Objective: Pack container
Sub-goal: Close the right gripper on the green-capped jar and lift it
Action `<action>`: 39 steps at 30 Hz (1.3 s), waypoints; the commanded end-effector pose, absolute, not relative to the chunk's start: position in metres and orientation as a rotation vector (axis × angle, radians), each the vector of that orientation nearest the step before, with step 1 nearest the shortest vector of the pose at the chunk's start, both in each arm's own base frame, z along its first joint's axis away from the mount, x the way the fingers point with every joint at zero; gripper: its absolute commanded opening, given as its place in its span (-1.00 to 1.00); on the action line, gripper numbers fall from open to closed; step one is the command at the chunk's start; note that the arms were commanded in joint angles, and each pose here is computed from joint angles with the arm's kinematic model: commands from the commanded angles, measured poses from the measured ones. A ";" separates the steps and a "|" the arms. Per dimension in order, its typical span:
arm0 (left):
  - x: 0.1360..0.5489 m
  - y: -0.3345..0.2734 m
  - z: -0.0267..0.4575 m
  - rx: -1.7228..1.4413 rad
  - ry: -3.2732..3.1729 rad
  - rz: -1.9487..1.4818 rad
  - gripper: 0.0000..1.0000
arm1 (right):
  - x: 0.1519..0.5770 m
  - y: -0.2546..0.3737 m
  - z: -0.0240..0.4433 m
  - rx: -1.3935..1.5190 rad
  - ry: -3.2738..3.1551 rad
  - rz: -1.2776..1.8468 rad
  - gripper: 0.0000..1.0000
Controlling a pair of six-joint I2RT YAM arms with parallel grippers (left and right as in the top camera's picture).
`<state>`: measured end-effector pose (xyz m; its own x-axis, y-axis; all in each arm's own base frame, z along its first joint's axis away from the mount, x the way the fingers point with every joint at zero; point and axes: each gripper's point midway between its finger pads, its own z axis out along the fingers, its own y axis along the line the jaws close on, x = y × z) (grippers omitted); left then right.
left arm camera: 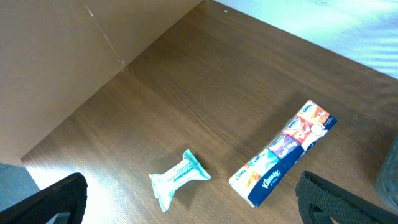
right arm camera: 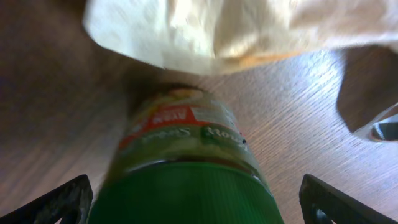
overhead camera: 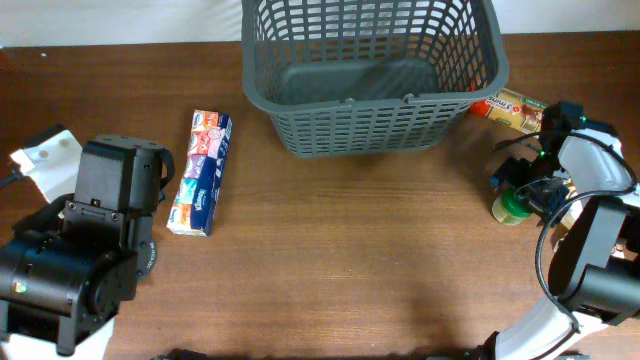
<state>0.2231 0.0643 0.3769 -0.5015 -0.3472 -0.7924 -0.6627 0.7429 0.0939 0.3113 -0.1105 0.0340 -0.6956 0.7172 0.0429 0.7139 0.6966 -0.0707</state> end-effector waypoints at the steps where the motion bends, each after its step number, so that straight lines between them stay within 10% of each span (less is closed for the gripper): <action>1: 0.223 0.065 0.379 -0.778 2.122 0.490 0.99 | 0.306 -0.105 0.027 -1.176 -2.817 0.066 0.97; 33: 0.223 0.065 0.379 -0.777 2.122 0.490 0.99 | 0.326 -0.094 0.026 -1.065 -2.930 0.105 0.98; 39: 0.223 0.065 0.379 -0.778 2.122 0.490 0.99 | 0.326 -0.097 0.026 -1.065 -2.930 0.125 0.33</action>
